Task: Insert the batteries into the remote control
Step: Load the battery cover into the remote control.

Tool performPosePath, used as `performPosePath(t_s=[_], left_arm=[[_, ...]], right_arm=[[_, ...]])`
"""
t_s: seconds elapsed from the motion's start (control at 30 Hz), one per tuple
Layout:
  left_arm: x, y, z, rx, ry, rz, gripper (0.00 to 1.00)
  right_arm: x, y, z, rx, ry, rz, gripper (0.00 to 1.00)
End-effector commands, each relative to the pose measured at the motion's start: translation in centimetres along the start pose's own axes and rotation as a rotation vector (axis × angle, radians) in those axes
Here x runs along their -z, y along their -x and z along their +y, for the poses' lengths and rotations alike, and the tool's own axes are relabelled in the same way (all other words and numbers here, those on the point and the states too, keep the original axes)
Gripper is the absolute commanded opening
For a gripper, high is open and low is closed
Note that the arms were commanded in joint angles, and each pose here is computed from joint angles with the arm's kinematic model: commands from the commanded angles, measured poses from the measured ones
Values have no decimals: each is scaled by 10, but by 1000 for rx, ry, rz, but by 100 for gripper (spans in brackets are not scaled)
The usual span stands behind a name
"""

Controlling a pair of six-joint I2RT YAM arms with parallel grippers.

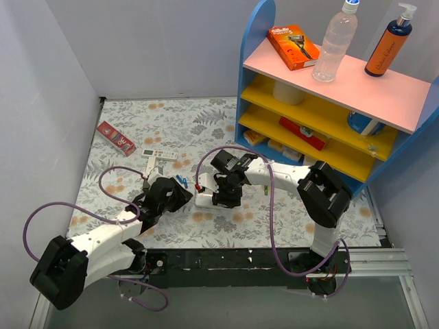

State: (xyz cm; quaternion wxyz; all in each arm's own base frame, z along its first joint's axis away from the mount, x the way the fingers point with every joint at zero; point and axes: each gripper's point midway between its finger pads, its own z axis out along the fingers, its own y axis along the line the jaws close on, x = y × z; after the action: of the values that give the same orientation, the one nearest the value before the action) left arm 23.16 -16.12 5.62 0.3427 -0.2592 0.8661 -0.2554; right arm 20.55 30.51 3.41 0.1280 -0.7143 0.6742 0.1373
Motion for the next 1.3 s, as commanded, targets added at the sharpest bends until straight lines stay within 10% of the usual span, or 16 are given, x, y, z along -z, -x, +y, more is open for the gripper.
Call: performPosePath(t_s=[0.0, 0.77, 1.27], left_arm=[[-8, -12, -11, 7, -56, 64, 36], [-16, -44, 3, 61, -15, 199, 3], [-15, -57, 6, 75, -12, 248, 1]], right_arm=[[7, 11, 3, 21, 0, -47, 42], [9, 9, 6, -16, 16, -24, 41], [13, 6, 6, -77, 3, 10, 40]])
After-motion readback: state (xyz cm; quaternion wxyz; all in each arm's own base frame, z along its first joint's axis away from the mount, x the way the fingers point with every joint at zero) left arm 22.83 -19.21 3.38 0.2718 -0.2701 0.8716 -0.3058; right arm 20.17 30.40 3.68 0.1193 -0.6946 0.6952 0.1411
